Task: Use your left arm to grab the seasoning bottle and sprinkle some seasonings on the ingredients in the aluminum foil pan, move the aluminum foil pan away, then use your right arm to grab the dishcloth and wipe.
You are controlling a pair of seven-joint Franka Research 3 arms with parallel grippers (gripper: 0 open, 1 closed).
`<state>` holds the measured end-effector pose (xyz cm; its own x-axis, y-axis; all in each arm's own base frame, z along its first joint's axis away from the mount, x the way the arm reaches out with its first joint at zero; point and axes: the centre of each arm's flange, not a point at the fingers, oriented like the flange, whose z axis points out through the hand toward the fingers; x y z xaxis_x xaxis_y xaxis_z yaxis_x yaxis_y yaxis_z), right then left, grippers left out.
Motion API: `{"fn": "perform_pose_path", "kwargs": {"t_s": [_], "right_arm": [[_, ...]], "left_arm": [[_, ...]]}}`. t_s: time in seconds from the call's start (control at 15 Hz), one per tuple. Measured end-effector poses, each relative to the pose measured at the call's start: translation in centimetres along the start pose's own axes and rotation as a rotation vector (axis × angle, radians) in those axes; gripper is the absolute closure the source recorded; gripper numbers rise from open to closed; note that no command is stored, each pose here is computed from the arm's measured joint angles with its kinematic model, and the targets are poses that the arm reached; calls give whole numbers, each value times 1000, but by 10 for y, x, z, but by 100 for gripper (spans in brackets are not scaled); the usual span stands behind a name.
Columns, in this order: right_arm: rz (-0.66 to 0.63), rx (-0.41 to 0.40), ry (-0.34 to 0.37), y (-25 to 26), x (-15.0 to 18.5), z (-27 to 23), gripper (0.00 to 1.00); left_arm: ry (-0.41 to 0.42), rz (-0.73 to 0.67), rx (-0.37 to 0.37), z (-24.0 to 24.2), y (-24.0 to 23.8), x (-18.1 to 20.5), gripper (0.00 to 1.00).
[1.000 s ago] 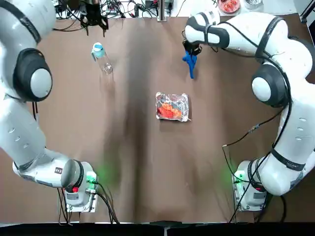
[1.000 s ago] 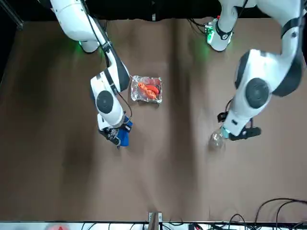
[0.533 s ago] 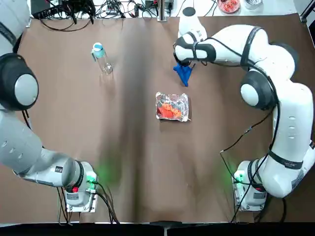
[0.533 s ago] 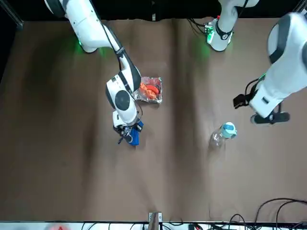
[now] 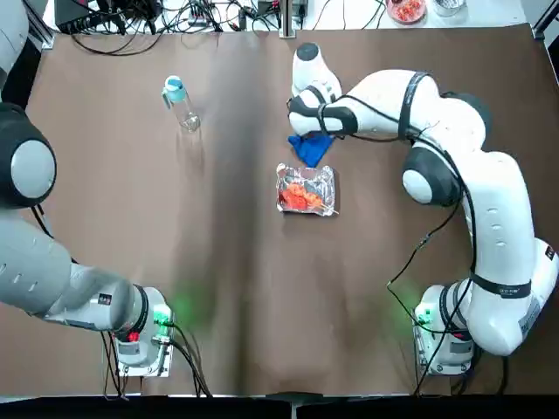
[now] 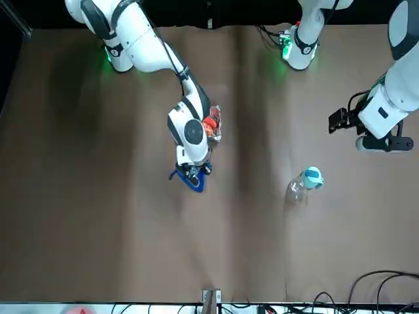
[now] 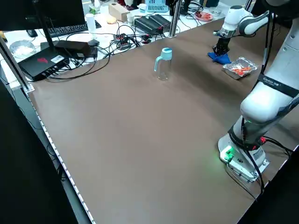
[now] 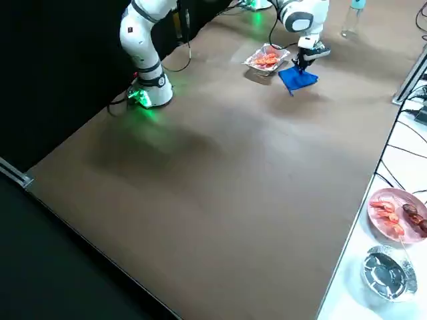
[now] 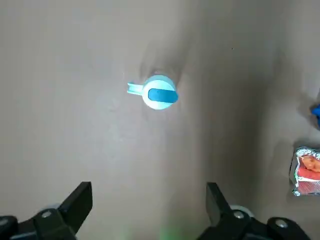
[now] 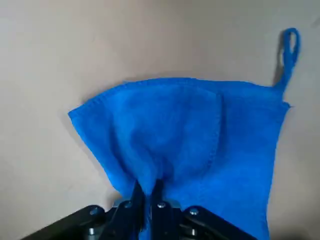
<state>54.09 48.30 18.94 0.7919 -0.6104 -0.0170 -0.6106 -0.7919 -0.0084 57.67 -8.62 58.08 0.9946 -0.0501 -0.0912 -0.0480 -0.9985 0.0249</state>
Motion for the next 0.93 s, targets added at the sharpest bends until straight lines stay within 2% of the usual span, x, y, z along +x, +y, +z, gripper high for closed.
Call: {"fn": "perform_pose_path", "kwargs": {"t_s": [0.33,0.6,0.73,0.93], "right_arm": [[57,95,13,-19,-51,5,92],[65,153,18,-25,-58,9,92],[93,164,34,-23,-36,9,92],[121,154,81,-12,27,7,92]], "left_arm": [[-2,42,-1,-1,-3,-1,0],[-8,41,-1,0,-6,-2,0],[-13,40,-1,0,-7,-2,0],[-15,40,-1,0,-7,-2,0]]}}
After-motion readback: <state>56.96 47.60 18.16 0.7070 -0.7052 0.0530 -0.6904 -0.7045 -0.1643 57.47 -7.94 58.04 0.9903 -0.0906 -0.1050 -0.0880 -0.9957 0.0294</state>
